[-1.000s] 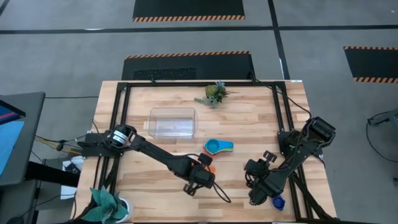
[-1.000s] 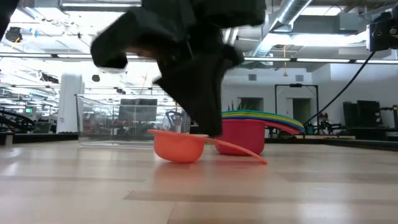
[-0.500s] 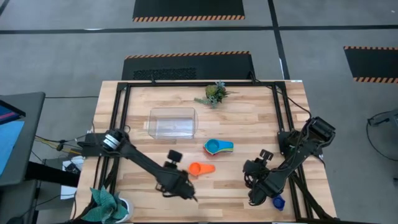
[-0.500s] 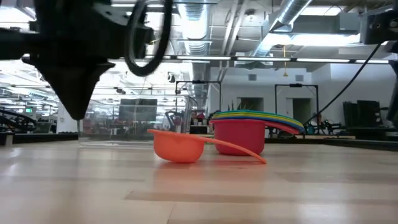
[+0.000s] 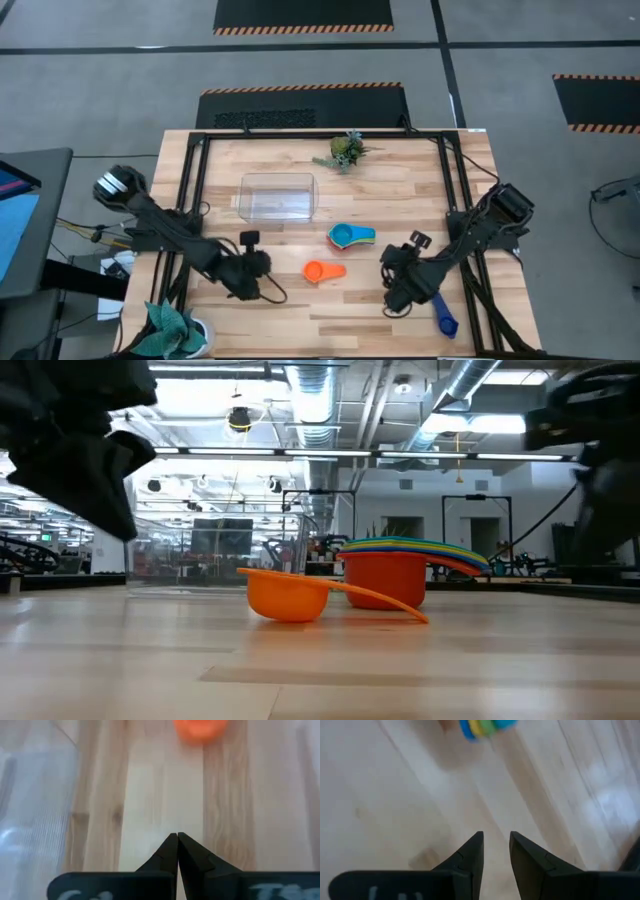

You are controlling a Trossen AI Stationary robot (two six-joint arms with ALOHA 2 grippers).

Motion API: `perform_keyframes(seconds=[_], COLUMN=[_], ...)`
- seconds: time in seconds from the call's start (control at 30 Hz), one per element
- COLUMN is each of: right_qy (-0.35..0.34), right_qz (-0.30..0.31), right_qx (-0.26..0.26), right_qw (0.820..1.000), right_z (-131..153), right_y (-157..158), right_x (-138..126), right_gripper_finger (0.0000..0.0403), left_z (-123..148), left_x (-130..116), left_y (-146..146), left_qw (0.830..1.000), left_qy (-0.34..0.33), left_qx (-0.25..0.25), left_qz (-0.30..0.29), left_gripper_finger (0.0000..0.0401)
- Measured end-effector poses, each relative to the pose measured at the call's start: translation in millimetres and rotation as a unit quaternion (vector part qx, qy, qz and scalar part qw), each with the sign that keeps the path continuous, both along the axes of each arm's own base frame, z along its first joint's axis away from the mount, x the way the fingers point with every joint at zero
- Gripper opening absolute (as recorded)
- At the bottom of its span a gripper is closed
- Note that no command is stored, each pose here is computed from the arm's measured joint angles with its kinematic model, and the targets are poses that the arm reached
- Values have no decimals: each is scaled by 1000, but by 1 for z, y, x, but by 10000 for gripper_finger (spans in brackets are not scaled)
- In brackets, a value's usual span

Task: Nest measuring cups in basket
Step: Stack the orange measuring cup on top of the light blue measuring cup

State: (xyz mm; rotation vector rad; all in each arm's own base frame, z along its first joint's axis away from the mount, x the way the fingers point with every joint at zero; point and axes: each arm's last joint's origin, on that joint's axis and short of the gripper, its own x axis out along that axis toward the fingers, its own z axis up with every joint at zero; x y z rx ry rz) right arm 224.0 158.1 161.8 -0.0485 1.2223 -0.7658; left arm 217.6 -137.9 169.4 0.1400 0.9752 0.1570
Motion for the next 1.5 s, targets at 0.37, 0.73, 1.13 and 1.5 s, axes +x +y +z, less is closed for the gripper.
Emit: perform_keyframes(seconds=[0.37, 0.73, 1.13, 1.5], right_qy=[-32, -110, -187, -166], right_qz=[179, 396, 550, 535], right_qx=[114, 121, 108, 106], right_qw=[977, 904, 807, 822], right_z=[12, 68, 86, 71], right_y=[-12, 5, -11, -15], right_x=[65, 109, 139, 162], right_gripper_finger=[116, 116, 198, 238], left_z=[1, -3, -3, -3], left_x=[-17, -16, -17, -17], left_y=[10, 11, 11, 11], left_qw=[990, 992, 992, 993], left_qy=[-125, -121, -120, -119], left_qx=[-59, -22, -28, -25], left_qz=[0, -8, -4, -3], left_gripper_finger=[0, 0, 0, 0])
